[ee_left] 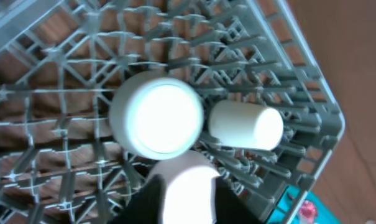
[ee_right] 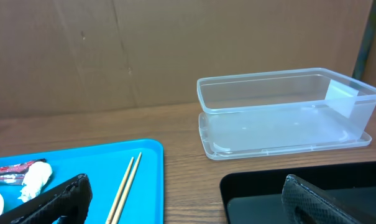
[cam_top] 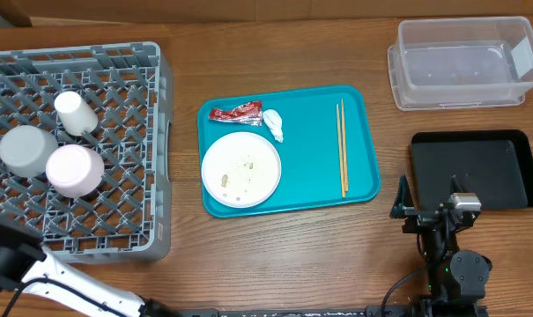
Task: Sort waste into correct bins and load items into the dishwasher
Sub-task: 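Carry the white bowl to the dish rack and set it down, then move the left gripper back over the tray toward the chopsticks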
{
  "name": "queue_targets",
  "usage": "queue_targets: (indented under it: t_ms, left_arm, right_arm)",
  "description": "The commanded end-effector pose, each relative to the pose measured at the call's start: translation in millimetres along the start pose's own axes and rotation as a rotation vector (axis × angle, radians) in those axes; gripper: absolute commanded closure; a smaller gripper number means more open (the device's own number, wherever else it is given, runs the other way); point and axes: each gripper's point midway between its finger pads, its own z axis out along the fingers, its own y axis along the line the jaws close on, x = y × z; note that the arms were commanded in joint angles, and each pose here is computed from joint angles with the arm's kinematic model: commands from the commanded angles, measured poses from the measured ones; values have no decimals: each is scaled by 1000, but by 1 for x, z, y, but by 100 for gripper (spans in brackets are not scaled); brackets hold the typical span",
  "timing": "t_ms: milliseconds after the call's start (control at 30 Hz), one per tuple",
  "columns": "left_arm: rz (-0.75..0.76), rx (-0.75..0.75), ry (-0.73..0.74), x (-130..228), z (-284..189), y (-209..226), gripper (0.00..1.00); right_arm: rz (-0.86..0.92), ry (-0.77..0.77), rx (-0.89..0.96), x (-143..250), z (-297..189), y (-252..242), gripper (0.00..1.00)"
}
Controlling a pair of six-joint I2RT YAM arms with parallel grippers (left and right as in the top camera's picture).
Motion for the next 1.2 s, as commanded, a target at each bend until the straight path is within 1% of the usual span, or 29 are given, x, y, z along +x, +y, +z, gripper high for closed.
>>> queue_targets:
  t_ms: [0, 33, 200, 367, 433, 500, 567, 633, 667, 700, 733, 767, 867, 1000, 1033, 1100, 1167]
  left_arm:
    - [99, -9, -16, 8, -12, -39, 81]
    - [114, -1, -3, 13, -10, -49, 78]
    - [250, 47, 68, 44, 1, -113, 78]
    - [373, 120, 64, 81, -13, -190, 75]
    - [462, 171, 50, 105, -26, -231, 74]
    - [532, 208, 50, 126, -34, -258, 73]
    - [621, 249, 71, 157, -40, -289, 69]
    - [713, 274, 110, 191, -39, -315, 59]
    - [758, 285, 128, 206, -38, -326, 46]
    - [798, 296, 146, 222, -35, -337, 29]
    - [841, 314, 169, 239, -32, -349, 2]
    - [880, 335, 193, 257, -29, -361, 0]
    - [985, 382, 264, 308, -16, -389, 0]
    - [1069, 378, 324, 350, 11, -408, 0]
    - [1081, 362, 335, 357, 20, -410, 3]
    - [1086, 311, 351, 369, 42, -412, 13]
    - [1071, 243, 359, 377, 67, -411, 17]
  right_arm:
    - [3, -8, 8, 1, 0, -2, 0]
    - [3, -8, 8, 1, 0, -2, 0]
    - [3, -8, 8, 1, 0, -2, 0]
    - [3, -8, 8, 1, 0, -2, 0]
    - [3, -8, 8, 1, 0, -2, 0]
    - [3, -8, 8, 1, 0, -2, 0]
    - [3, -8, 8, 1, 0, -2, 0]
    - [3, -8, 8, 1, 0, -2, 0]
    - [3, -8, 8, 1, 0, -2, 0]
    - [3, -8, 8, 1, 0, -2, 0]
    - [3, -8, 8, 1, 0, -2, 0]
    - [3, -8, 8, 1, 0, -2, 0]
    - [3, -8, 8, 1, 0, -2, 0]
    - [3, -8, 8, 1, 0, -2, 0]
    - [3, -8, 8, 1, 0, -2, 0]
    - [3, -8, 8, 1, 0, -2, 0]
    - [3, -8, 8, 1, 0, -2, 0]
